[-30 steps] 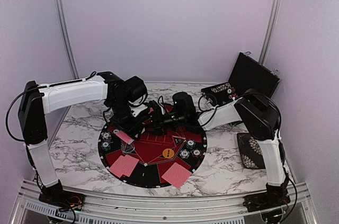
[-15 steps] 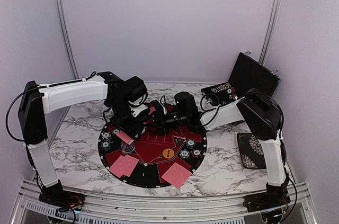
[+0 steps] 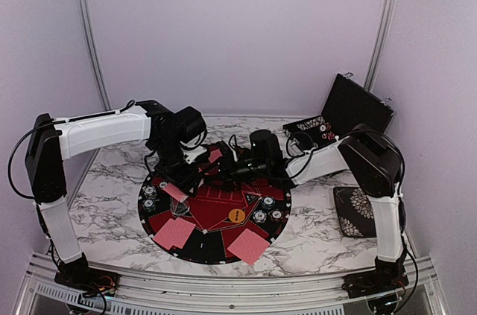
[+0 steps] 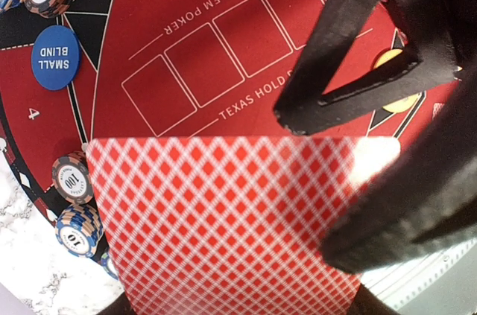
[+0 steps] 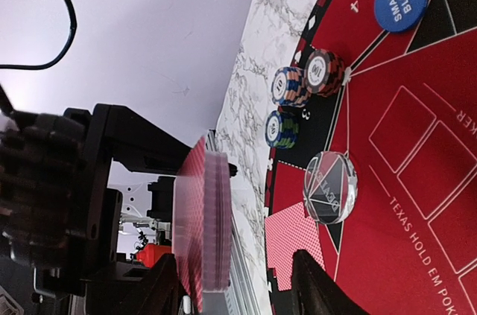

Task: Distribute texas hold em gaming equipment
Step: Pick up the poker card from the face-down deck piles.

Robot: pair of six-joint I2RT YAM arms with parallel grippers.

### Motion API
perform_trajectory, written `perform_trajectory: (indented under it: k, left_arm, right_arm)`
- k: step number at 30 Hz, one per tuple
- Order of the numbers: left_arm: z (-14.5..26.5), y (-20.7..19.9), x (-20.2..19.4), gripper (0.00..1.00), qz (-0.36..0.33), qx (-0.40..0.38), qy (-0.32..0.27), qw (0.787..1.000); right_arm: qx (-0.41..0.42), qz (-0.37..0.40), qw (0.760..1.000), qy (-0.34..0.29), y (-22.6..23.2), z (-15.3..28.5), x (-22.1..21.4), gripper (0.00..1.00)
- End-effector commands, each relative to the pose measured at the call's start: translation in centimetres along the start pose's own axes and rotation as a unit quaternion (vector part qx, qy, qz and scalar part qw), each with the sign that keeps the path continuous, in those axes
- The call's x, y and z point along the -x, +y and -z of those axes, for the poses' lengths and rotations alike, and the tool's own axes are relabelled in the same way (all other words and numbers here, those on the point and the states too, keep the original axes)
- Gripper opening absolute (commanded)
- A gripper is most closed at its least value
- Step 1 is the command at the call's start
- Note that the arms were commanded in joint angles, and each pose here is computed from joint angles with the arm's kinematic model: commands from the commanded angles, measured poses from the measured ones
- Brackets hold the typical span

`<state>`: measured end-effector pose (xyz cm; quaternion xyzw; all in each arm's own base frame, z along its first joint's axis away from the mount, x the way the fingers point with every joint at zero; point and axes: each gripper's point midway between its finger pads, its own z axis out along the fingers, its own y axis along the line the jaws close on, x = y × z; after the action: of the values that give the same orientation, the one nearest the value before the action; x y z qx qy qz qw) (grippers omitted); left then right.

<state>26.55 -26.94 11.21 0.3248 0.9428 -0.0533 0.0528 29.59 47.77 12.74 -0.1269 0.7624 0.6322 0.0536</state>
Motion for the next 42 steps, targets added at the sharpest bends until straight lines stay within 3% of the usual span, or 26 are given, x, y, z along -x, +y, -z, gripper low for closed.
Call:
perform_trajectory:
  k: [1, 30, 42]
  left_arm:
    - [1.34, 0.35, -0.16, 0.46, 0.0, 0.0, -0.013, 1.0]
    - [1.49, 0.48, -0.34, 0.46, 0.002, 0.0, -0.013, 1.0]
    - [1.46, 0.48, -0.39, 0.46, 0.002, -0.001, -0.013, 1.0]
  right_arm:
    - [0.024, 0.029, 0.999, -0.024, 2.93, 1.18, 1.23, 0.49]
    - [0.034, 0.022, 0.999, -0.031, 3.36, 1.04, 1.91, 0.27]
    - [0.04, 0.021, 0.998, -0.032, 3.51, 0.7, 2.09, 0.25]
